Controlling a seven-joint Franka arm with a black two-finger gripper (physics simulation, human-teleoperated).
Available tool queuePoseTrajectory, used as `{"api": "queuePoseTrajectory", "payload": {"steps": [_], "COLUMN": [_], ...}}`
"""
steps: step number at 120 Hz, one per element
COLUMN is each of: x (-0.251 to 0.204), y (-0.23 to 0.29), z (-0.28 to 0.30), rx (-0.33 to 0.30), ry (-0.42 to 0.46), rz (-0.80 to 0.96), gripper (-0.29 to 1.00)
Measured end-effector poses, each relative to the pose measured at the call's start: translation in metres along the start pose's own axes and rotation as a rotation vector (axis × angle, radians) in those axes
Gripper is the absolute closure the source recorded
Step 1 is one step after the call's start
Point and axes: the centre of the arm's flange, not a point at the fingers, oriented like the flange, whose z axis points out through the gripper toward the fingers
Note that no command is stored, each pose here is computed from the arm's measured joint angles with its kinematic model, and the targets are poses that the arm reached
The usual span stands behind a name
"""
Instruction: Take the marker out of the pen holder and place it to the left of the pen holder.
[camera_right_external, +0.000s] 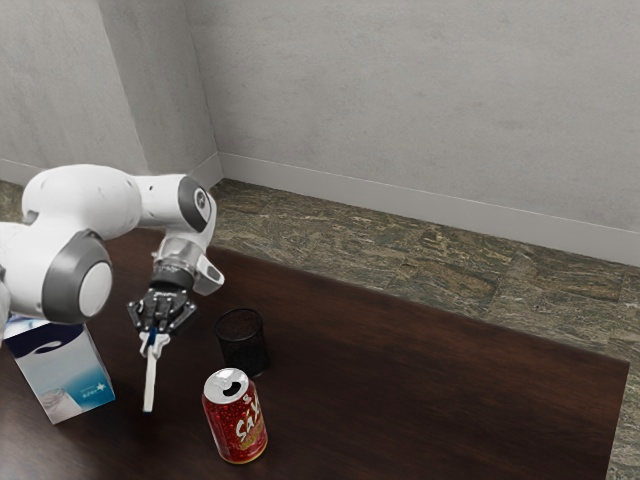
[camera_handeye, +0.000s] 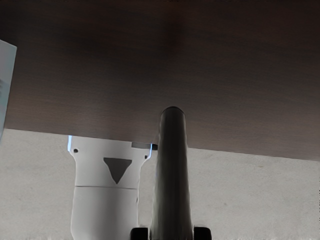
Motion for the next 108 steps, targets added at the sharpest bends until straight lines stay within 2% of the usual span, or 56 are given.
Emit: {"api": "queuePoseTrajectory", "payload": {"steps": [10, 42, 60, 64, 68, 77, 85, 96, 108], "x": [0.006, 0.018, -0.043, -0.075, -0.126, -0.235, -0.307, -0.375, -0.401], "y": [0.001, 0.005, 0.014, 0.015, 0.02, 0.03, 0.038, 0.038, 0.044], "z": [0.002, 0.008, -0.018, -0.03, -0.039, -0.037, -0.027, -0.02, -0.026], "rx": [-0.001, -0.01, -0.017, -0.02, -0.011, 0.018, 0.074, 0.12, 0.151], "ry": [-0.011, -0.036, 0.071, 0.133, 0.231, 0.481, 0.715, 0.965, 1.108], "rz": [-0.005, -0.016, 0.022, 0.034, 0.061, 0.126, 0.161, 0.186, 0.211], "gripper": [0.73, 0.49, 0.25, 0.21, 0.18, 0.13, 0.09, 0.06, 0.04]}}
